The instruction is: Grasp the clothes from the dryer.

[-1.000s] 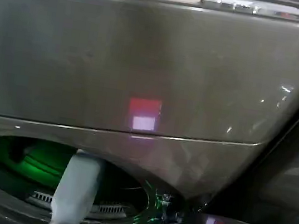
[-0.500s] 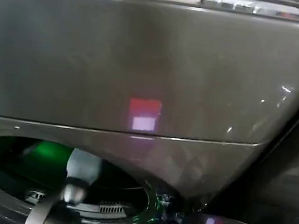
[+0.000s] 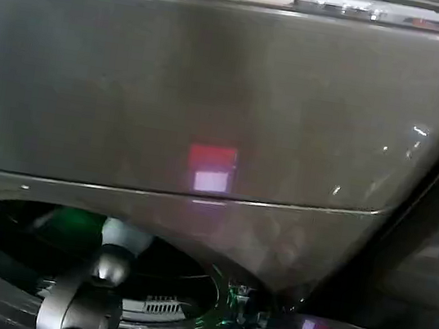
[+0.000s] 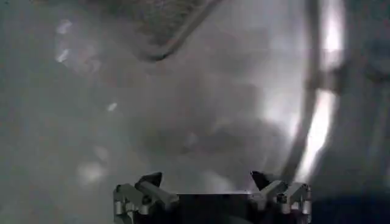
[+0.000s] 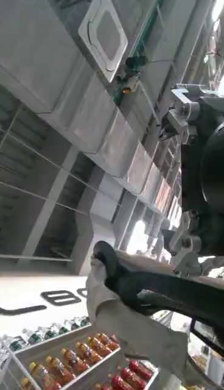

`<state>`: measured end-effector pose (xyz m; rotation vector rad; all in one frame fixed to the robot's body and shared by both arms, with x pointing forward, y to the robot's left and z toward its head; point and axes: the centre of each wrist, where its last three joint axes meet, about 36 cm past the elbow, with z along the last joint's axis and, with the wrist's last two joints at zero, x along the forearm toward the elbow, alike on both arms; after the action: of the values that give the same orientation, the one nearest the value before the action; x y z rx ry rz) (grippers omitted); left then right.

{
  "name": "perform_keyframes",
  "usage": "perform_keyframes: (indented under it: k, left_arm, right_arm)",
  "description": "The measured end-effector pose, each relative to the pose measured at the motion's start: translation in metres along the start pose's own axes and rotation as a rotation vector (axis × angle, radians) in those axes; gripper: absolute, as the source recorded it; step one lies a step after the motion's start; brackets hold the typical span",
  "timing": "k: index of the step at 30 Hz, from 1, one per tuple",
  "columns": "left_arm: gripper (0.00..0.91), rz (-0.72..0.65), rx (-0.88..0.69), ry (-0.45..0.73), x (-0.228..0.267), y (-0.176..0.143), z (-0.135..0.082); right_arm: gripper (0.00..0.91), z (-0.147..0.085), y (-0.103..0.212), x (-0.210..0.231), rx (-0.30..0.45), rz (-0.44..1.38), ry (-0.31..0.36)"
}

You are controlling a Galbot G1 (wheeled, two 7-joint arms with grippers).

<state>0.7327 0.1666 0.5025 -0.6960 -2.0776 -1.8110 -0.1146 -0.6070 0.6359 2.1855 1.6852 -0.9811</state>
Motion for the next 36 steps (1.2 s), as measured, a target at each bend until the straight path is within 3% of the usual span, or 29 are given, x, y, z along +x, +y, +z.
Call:
perform_keyframes:
  k: [6, 14, 25, 36]
  left_arm:
    - [0.907, 0.093, -0.12, 0.045, 0.004, 0.018, 0.009]
    - [0.907, 0.208, -0.183, 0.012, 0.007, 0.035, 0.028]
    - [0.907, 0.37, -0.129, -0.116, 0.003, 0.04, 0.047]
    - [0.907, 0.531, -0.042, -0.141, -0.006, 0.033, 0.064]
  right_arm:
    - [0.907, 0.003, -0.003, -0.001, 0.002, 0.006, 0.008]
    - [0.907, 0.004, -0.005, -0.002, 0.004, 0.01, 0.009]
    - [0.907, 0.003, -0.013, -0.005, 0.008, 0.027, 0.004]
    - [0.907, 0.004, -0.012, -0.004, 0.008, 0.024, 0.008]
